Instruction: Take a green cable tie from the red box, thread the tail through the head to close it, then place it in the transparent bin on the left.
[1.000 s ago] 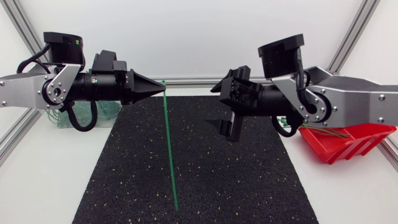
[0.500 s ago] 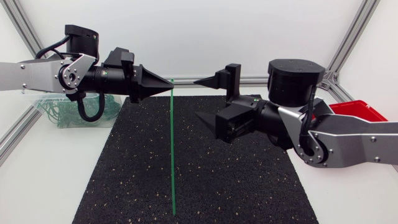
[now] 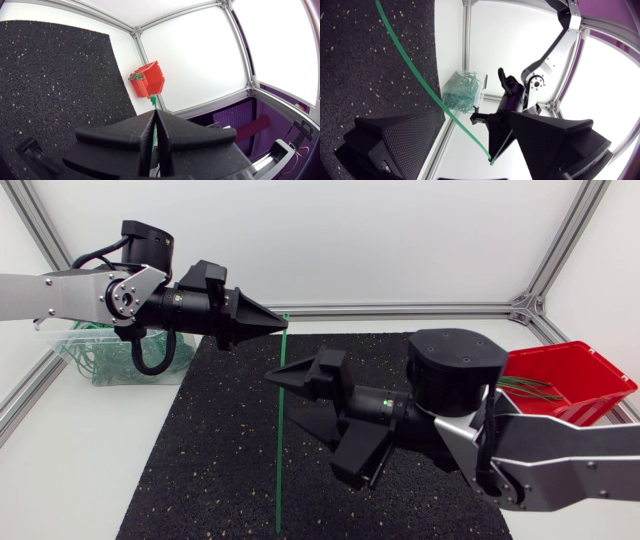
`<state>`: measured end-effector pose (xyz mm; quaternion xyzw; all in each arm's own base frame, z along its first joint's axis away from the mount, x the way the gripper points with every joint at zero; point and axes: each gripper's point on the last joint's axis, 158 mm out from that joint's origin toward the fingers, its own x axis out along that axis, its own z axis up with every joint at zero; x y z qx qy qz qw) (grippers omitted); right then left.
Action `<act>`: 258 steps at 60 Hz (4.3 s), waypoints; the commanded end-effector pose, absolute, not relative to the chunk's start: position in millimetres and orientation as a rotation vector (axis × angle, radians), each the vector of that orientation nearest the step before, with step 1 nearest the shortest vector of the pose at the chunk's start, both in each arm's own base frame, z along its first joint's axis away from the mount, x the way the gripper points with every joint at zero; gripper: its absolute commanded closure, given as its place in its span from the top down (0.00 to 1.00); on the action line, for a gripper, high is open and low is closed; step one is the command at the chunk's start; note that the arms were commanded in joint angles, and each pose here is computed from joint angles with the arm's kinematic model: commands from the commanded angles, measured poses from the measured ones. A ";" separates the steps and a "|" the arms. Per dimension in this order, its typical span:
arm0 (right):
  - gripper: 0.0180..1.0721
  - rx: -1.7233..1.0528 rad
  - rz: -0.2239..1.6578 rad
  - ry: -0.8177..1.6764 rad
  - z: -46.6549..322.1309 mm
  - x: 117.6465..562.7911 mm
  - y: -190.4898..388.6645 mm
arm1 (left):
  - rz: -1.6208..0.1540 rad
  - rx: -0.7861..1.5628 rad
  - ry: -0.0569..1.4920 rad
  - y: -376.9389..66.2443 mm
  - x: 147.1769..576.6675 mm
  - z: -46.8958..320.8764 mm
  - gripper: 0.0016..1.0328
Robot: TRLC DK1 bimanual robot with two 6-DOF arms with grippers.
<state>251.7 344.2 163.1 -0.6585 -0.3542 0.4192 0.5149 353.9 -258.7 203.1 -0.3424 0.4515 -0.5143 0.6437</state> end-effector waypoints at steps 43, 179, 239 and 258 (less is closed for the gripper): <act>0.69 -1.629 1.281 -0.966 70.0 144.5 344.9 | -1.186 -0.764 1.069 -264.4 352.3 192.4 0.04; 0.05 -0.657 1.479 -0.009 121.3 167.0 330.8 | -1.233 -0.533 0.903 -266.4 286.0 196.4 0.04; 0.05 0.391 1.563 1.001 243.1 126.9 318.7 | -1.321 -0.417 0.618 -270.7 235.4 219.7 0.04; 0.05 0.647 1.421 1.233 273.9 131.1 322.0 | -1.321 -0.405 0.518 -278.5 217.8 226.8 0.04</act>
